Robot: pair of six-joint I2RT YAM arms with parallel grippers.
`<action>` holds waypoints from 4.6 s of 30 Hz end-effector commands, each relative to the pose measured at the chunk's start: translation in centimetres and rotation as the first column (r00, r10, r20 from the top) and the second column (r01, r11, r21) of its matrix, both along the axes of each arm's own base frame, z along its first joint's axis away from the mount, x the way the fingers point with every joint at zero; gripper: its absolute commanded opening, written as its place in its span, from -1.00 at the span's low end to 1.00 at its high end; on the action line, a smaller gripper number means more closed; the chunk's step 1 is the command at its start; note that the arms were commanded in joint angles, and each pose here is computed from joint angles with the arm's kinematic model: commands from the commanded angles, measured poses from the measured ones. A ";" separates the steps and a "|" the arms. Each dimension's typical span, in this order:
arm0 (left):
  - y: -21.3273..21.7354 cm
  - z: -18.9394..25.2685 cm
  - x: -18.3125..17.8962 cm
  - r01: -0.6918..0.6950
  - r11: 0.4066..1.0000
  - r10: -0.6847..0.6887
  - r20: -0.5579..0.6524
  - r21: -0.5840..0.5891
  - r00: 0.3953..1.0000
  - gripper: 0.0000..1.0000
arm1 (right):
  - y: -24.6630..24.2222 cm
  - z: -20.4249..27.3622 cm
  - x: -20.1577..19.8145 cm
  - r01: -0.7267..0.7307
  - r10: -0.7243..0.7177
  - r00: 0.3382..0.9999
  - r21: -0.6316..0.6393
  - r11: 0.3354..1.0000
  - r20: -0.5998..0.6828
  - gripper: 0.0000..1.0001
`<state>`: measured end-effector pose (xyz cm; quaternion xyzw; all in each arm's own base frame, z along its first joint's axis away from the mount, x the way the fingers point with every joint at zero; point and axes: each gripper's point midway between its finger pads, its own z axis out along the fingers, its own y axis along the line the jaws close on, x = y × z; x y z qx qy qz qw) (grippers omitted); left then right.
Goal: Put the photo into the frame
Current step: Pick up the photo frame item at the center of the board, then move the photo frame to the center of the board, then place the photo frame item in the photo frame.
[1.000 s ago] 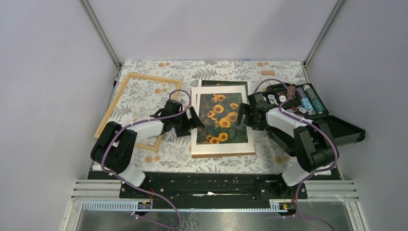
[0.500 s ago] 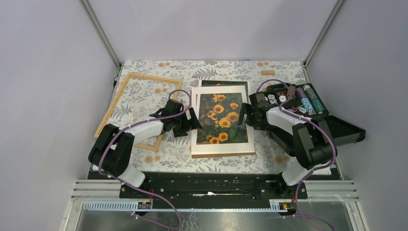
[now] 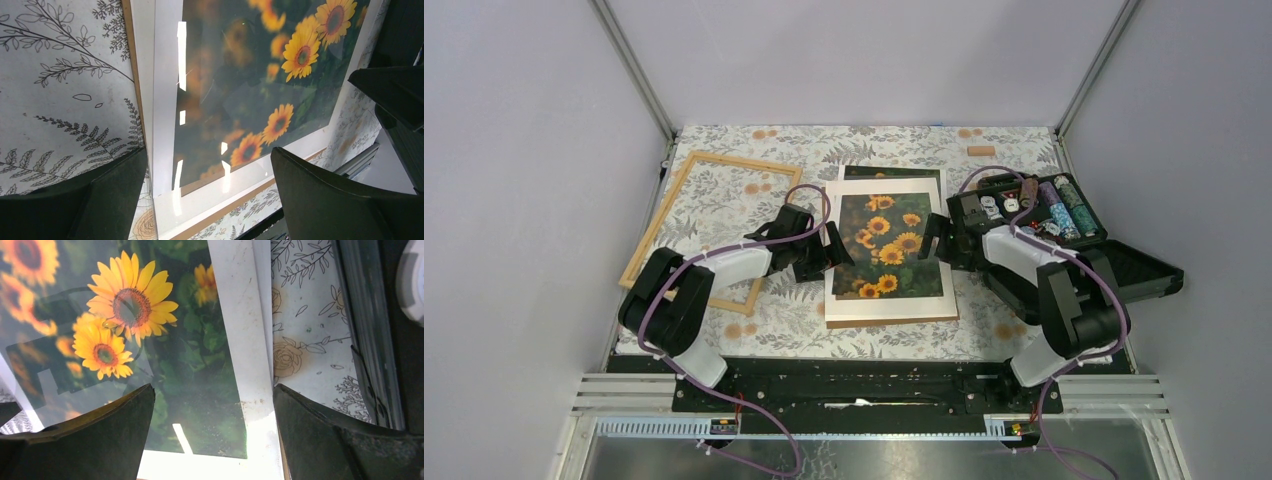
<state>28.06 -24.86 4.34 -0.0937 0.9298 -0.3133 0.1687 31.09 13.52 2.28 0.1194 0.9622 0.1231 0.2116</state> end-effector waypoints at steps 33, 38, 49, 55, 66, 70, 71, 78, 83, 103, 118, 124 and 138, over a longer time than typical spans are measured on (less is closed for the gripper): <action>-0.3 -0.5 -1.6 0.030 1.000 -0.030 -0.004 -0.011 1.000 0.97 | 2.5 8.8 -3.0 -0.007 -0.048 0.983 0.298 0.954 0.179 0.63; -0.2 -0.1 -1.7 0.040 0.999 -0.040 0.010 -0.008 0.999 0.97 | 2.8 7.8 -2.8 -0.022 -0.025 0.988 0.297 0.955 0.153 0.06; 1.2 4.0 -0.4 0.046 0.995 -0.056 0.126 0.084 0.990 0.97 | 2.5 7.4 -3.0 0.002 -0.056 0.985 0.312 0.950 0.163 -0.68; 3.1 8.5 0.9 0.003 0.984 -0.044 0.225 0.180 0.973 0.97 | 2.3 7.8 -3.7 0.004 -0.062 0.983 0.324 0.946 0.170 -0.95; 9.6 12.1 5.5 -0.191 0.944 0.119 0.264 0.267 0.957 0.97 | 1.6 11.4 -4.2 -0.123 0.057 0.962 0.237 0.964 0.267 -1.00; 12.3 10.3 8.0 -0.257 0.896 0.182 0.227 0.362 0.957 0.97 | 1.7 13.1 -3.8 -0.170 0.099 0.947 0.214 0.962 0.306 -1.00; 12.7 9.8 8.4 -0.259 0.892 0.189 0.215 0.372 0.958 0.97 | 1.8 13.6 -3.7 -0.183 0.108 0.941 0.214 0.960 0.320 -1.00; 15.8 5.5 10.0 -0.268 0.854 0.223 0.152 0.447 0.963 0.97 | 2.2 16.9 -3.2 -0.247 0.158 0.910 0.195 0.949 0.382 -1.00; 17.1 2.2 9.7 -0.257 0.832 0.238 0.102 0.492 0.966 0.97 | 2.9 18.7 -3.6 -0.285 0.172 0.894 0.230 0.930 0.413 -1.00; 9.8 -1.8 6.2 -0.105 0.979 0.121 -0.085 0.175 0.989 0.97 | 3.4 23.9 -3.4 -0.293 0.131 0.863 0.273 0.916 0.487 -1.00; 4.4 2.2 5.7 -0.006 0.994 0.007 -0.006 0.109 1.000 0.97 | 4.8 26.5 -2.3 -0.351 0.159 0.842 0.301 0.886 0.515 -1.00; 7.0 7.1 6.9 -0.047 0.970 0.015 0.136 0.240 0.991 0.97 | 6.0 28.3 -1.3 -0.394 0.178 0.829 0.326 0.859 0.531 -1.00; 9.1 31.4 5.3 -0.188 0.979 0.094 0.653 0.075 0.752 0.97 | 18.6 37.3 1.8 -0.593 0.237 0.739 0.442 0.673 0.630 -1.00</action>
